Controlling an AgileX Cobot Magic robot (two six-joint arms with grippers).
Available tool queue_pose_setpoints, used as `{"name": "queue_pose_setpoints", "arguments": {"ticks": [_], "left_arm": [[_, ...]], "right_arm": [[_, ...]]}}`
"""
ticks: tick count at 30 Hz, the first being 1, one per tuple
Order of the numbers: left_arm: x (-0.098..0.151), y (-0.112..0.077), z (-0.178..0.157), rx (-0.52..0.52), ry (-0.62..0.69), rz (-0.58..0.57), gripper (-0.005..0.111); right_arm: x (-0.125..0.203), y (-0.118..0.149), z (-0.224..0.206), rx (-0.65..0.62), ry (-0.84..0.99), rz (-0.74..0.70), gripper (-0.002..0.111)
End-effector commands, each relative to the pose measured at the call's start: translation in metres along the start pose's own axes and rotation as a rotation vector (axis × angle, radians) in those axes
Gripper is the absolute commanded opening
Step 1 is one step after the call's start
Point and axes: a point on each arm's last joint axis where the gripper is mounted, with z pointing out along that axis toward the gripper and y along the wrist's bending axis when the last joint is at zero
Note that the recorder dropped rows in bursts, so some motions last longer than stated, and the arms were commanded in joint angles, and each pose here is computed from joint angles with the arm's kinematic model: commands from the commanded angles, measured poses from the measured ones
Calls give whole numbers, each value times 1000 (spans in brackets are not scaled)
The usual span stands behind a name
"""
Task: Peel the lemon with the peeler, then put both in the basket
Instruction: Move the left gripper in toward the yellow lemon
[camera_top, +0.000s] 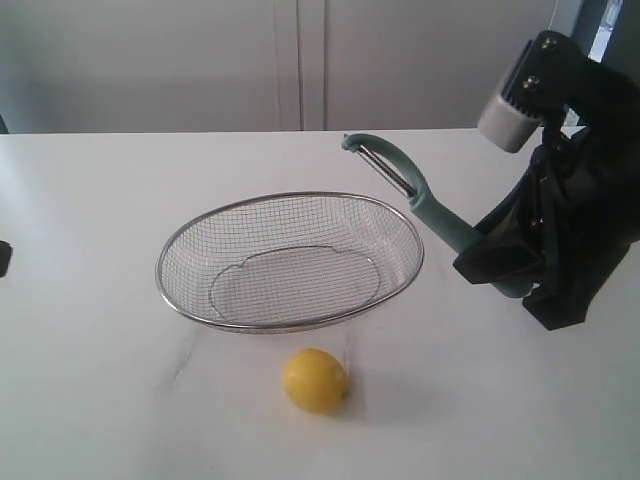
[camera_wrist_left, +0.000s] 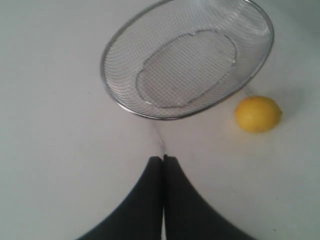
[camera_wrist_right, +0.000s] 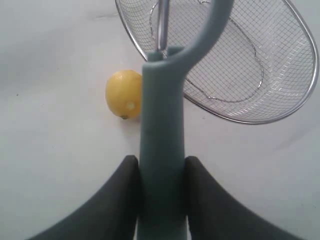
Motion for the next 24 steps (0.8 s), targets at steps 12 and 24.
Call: {"name": "queue_pose_setpoints", "arguments": {"ticks": [12,24], "left_arm": [[-3,-31,66,302,270,142,0],[-21,-66,100,409,342,224,0]], "right_arm": [[0,0,0,2,-8,10,0],[0,0,0,2,-8,10,0]]}}
